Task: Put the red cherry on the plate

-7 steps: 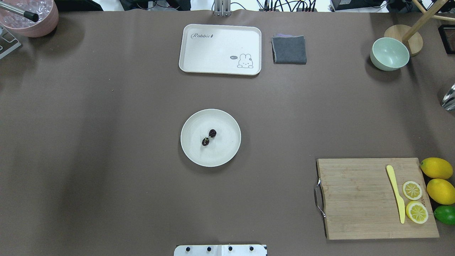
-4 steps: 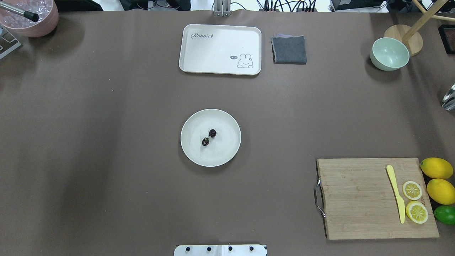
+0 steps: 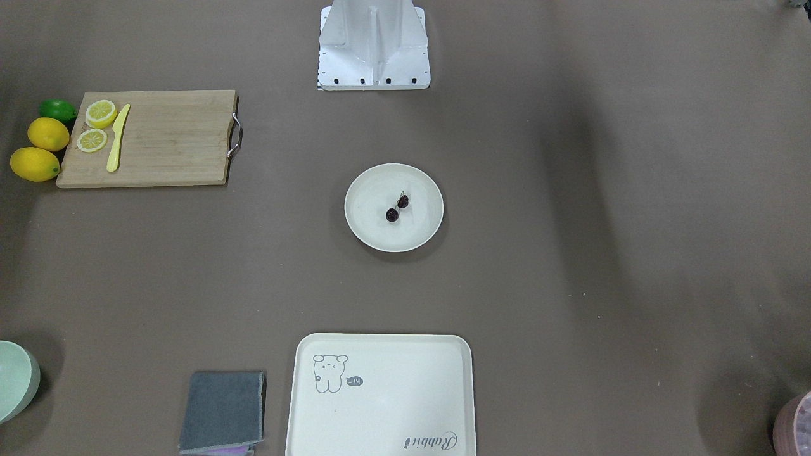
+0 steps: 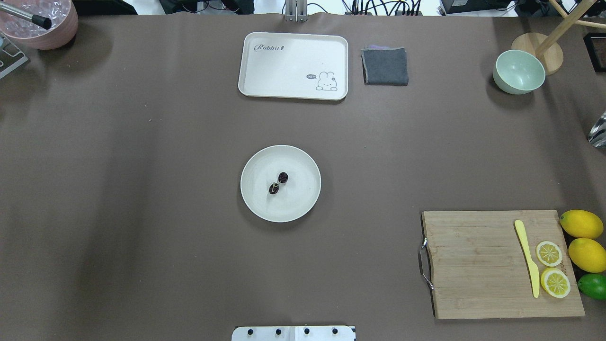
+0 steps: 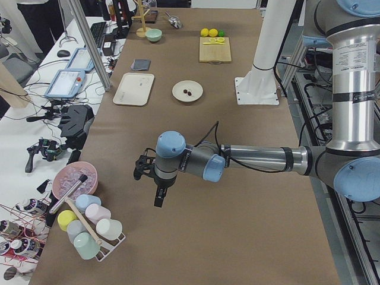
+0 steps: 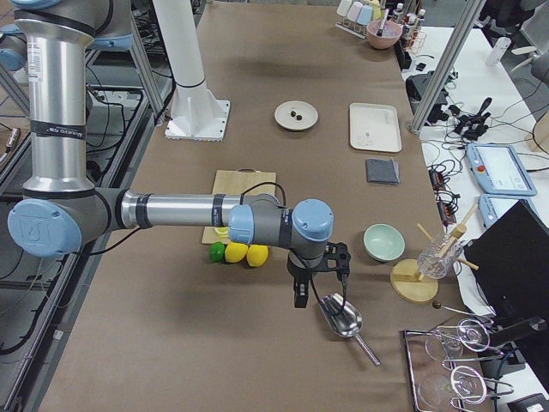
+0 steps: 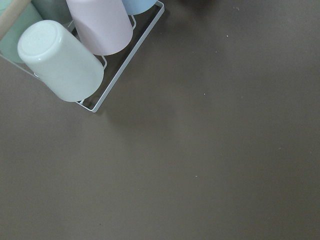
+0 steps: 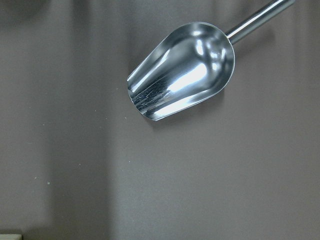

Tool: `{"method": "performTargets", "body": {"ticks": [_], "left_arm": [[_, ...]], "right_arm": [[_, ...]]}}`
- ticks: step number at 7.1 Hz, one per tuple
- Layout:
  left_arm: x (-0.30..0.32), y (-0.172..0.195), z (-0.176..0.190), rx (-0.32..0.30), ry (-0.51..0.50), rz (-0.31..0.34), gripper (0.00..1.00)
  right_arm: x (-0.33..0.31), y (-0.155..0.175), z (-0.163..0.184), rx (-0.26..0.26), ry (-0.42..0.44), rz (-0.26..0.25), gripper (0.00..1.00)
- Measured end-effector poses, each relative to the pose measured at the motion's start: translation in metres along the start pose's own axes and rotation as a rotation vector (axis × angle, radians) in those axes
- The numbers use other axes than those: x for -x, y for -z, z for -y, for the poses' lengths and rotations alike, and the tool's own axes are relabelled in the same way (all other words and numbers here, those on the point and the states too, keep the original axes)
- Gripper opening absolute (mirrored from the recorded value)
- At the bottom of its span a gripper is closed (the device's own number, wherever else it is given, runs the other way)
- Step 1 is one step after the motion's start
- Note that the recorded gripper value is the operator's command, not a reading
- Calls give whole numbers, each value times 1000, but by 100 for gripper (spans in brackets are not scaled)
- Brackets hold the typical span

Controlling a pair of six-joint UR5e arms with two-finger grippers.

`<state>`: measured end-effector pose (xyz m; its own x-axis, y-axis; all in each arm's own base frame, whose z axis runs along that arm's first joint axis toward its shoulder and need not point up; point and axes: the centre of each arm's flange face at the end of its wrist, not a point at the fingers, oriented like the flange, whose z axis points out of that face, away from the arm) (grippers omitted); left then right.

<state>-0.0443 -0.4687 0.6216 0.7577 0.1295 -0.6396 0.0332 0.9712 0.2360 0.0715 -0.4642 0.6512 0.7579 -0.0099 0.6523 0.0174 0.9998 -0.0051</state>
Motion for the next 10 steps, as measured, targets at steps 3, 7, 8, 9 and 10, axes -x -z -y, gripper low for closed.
{"method": "performTargets", "body": {"ticks": [3,7,8,9,10], "left_arm": [[2,-1,-2,3,3,3,98],[5,1,-3,-3,12,5,98],[5,2,-2,-3,14,5,98],[5,2,-2,-3,15,5,98],[5,2,-2,-4,15,4,98]], "right_arm": [[0,1,0,-1,0,0,100],[-2,3,0,-7,-3,1,100],[-3,4,-1,-8,-4,1,100],[-4,4,-1,-9,-6,1,100],[-5,5,-1,-11,-7,1,100]]}}
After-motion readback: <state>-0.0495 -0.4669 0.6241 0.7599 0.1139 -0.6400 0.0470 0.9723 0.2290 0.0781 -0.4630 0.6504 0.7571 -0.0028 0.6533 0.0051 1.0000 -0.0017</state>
